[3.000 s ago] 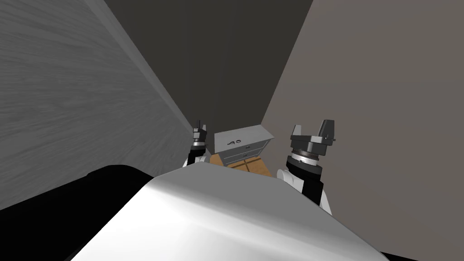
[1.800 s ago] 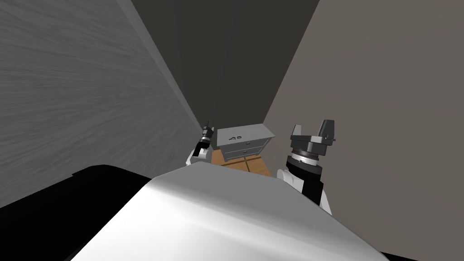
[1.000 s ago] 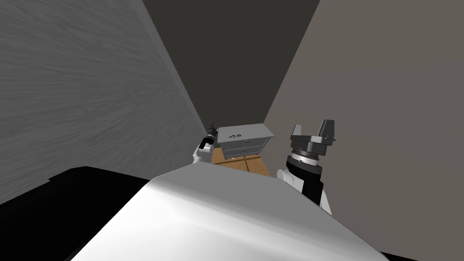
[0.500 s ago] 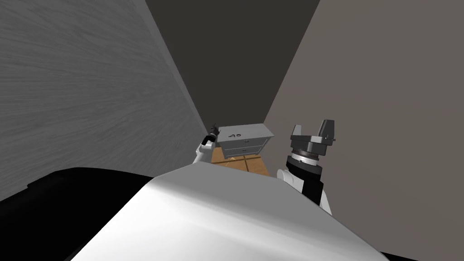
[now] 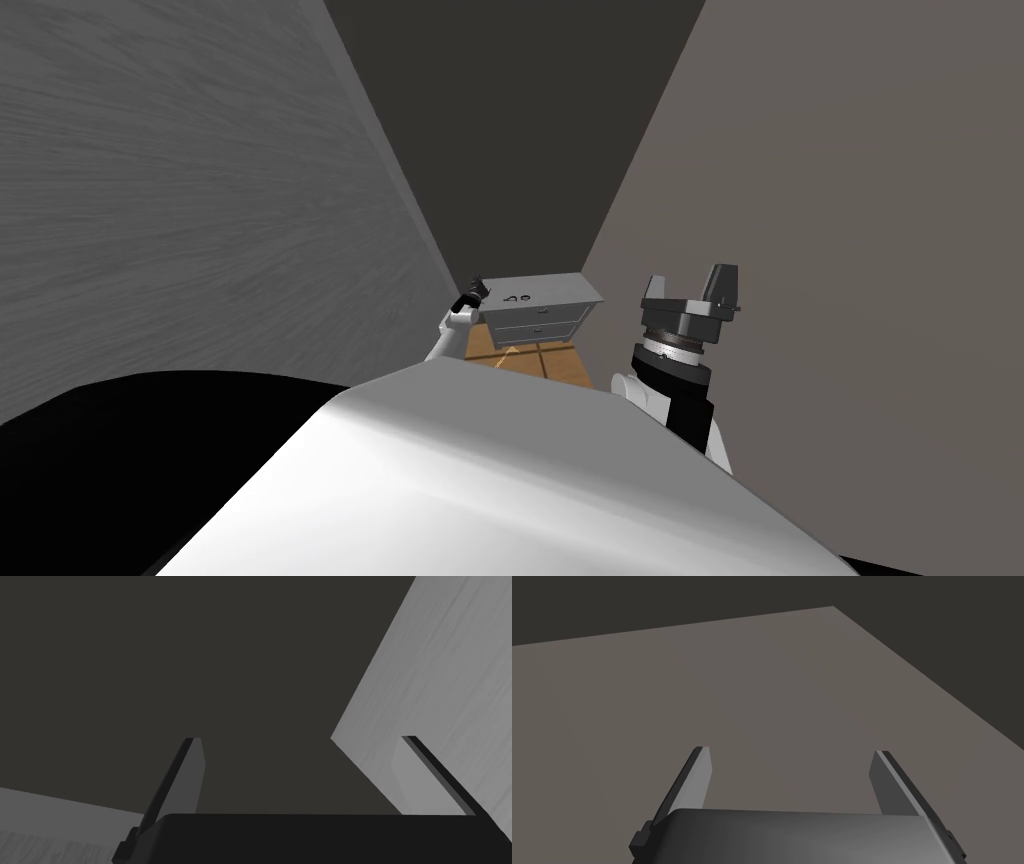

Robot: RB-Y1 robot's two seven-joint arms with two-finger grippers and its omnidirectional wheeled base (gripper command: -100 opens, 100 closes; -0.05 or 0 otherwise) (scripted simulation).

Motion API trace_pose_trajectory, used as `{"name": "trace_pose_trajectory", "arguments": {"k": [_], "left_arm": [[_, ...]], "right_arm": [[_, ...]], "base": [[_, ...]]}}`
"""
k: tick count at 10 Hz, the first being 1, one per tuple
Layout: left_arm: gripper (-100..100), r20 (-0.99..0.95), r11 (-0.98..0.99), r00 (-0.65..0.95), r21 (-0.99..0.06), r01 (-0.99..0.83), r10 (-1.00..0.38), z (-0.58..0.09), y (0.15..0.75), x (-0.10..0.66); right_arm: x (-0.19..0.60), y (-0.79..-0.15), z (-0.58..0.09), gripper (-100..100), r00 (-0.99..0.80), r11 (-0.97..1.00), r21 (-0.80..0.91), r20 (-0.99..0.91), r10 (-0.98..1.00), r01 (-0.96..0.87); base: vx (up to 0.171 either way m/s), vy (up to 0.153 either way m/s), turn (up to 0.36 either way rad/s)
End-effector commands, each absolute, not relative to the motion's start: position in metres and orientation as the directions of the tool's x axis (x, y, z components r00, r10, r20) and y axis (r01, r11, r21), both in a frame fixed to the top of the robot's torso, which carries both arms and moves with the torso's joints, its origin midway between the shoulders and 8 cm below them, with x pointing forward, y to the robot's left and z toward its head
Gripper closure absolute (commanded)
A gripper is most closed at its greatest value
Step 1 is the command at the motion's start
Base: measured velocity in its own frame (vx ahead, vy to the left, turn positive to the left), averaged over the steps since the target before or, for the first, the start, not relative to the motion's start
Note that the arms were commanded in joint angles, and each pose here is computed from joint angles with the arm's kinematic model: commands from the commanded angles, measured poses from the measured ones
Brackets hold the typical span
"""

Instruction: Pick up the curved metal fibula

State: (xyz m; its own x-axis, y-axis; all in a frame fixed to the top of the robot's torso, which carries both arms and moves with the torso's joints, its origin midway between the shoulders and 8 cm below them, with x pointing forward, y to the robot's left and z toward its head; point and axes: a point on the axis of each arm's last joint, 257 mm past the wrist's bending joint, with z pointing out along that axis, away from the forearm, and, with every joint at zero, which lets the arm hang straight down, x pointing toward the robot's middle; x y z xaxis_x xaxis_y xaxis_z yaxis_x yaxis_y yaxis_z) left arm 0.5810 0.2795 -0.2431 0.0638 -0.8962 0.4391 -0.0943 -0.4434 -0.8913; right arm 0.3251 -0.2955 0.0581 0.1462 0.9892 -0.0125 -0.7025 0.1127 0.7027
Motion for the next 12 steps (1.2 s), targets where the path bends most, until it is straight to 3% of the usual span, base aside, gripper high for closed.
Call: {"name": "trace_pose_trajectory", "arguments": {"k": [1, 12], "left_arm": [[-100, 0.449, -0.457, 0.082, -0.880, -0.130, -0.890, -0.258, 0.281, 0.584], [-100, 0.513, -0.541, 0.177, -0.773, -0.331, -0.840, -0.315, 0.266, 0.619]], "right_arm": [[0.325, -0.296, 0.058, 0, 0.146, 0.113, 0.703, -0.013, 0.989, -0.702], [0.325, -0.296, 0.058, 0, 0.146, 0.113, 0.703, -0.013, 0.989, -0.702]], "base": [[-0.007, -0.038, 0.017], [0.008, -0.041, 0.018]]}}
